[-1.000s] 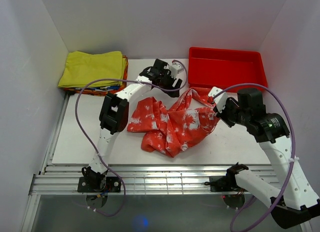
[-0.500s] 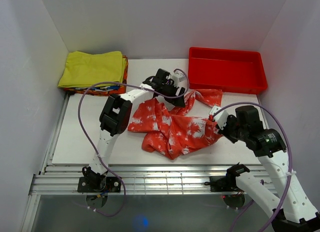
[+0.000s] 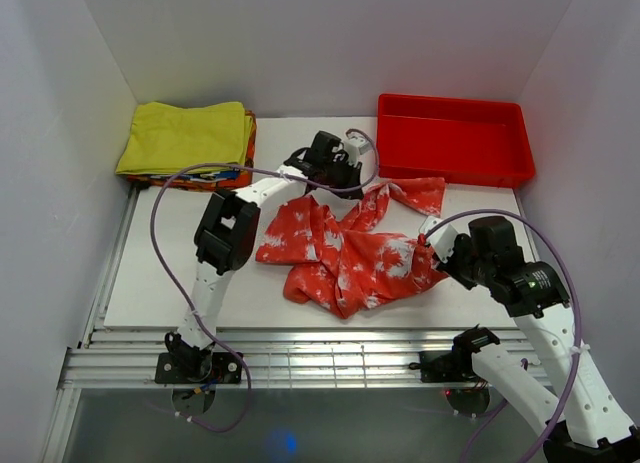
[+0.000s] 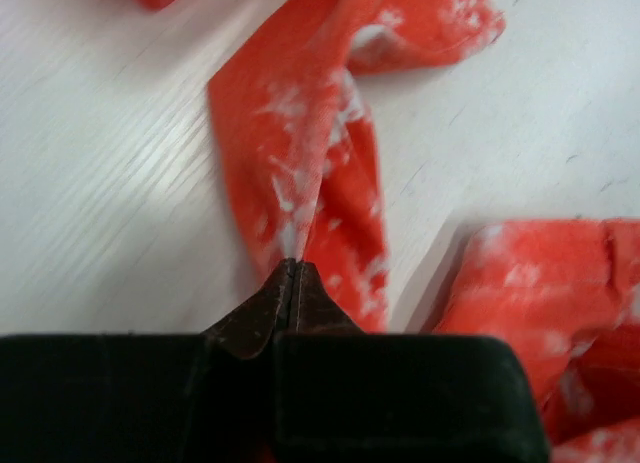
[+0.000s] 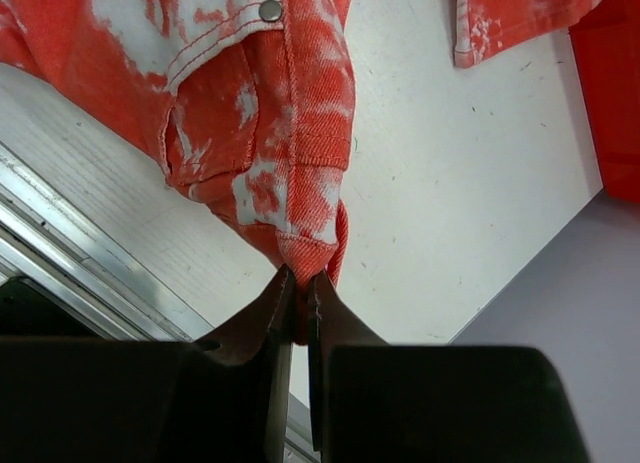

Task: Fold and stack the trousers
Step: Flatten the trousers out

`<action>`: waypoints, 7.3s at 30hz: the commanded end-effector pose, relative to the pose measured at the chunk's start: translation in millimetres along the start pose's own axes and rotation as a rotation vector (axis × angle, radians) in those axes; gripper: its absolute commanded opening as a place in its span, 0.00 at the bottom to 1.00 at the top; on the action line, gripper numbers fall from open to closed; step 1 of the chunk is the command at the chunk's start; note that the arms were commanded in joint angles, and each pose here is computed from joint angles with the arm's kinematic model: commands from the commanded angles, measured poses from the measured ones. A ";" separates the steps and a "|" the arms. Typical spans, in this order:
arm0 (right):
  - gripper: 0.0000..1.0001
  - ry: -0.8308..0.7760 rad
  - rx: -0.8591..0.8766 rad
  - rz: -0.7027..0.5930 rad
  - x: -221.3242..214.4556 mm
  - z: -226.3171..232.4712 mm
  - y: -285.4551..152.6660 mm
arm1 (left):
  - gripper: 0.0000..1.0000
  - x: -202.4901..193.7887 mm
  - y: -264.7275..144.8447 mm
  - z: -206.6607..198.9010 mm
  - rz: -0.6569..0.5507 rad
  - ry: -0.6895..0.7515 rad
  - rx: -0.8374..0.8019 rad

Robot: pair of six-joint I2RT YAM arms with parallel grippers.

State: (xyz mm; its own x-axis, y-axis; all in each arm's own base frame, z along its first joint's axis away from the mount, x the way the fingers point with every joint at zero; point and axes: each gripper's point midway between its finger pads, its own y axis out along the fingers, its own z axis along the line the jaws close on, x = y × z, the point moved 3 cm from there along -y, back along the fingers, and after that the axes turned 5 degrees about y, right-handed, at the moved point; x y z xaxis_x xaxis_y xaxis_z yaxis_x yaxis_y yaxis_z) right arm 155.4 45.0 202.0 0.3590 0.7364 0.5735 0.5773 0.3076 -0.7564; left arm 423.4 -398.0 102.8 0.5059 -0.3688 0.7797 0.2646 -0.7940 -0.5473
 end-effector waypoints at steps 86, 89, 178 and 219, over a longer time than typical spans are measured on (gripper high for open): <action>0.08 0.150 -0.761 0.036 12.0 -152.1 -44.6 | 0.00 -238.5 -536.4 64.9 0.687 0.450 0.965; 0.08 0.173 -0.772 0.012 11.5 -162.3 -52.2 | 0.00 -267.6 -561.3 82.7 0.668 0.291 1.014; 0.08 0.351 -0.720 0.204 -39.0 -269.9 53.1 | 0.25 -135.9 -215.1 63.4 0.485 0.568 0.013; 0.90 0.522 -0.159 -0.002 45.6 -240.6 45.9 | 0.98 -110.1 -420.2 82.8 0.298 0.153 0.298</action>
State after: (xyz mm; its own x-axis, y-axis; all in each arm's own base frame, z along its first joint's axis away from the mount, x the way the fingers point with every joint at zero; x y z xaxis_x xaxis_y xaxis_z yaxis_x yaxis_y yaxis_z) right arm 420.8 -33.9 262.1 0.6077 0.3855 0.6943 0.6999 0.1530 -0.6976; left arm 305.0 53.2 148.3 0.6316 -0.6589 0.4087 0.1802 -0.3879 -0.9039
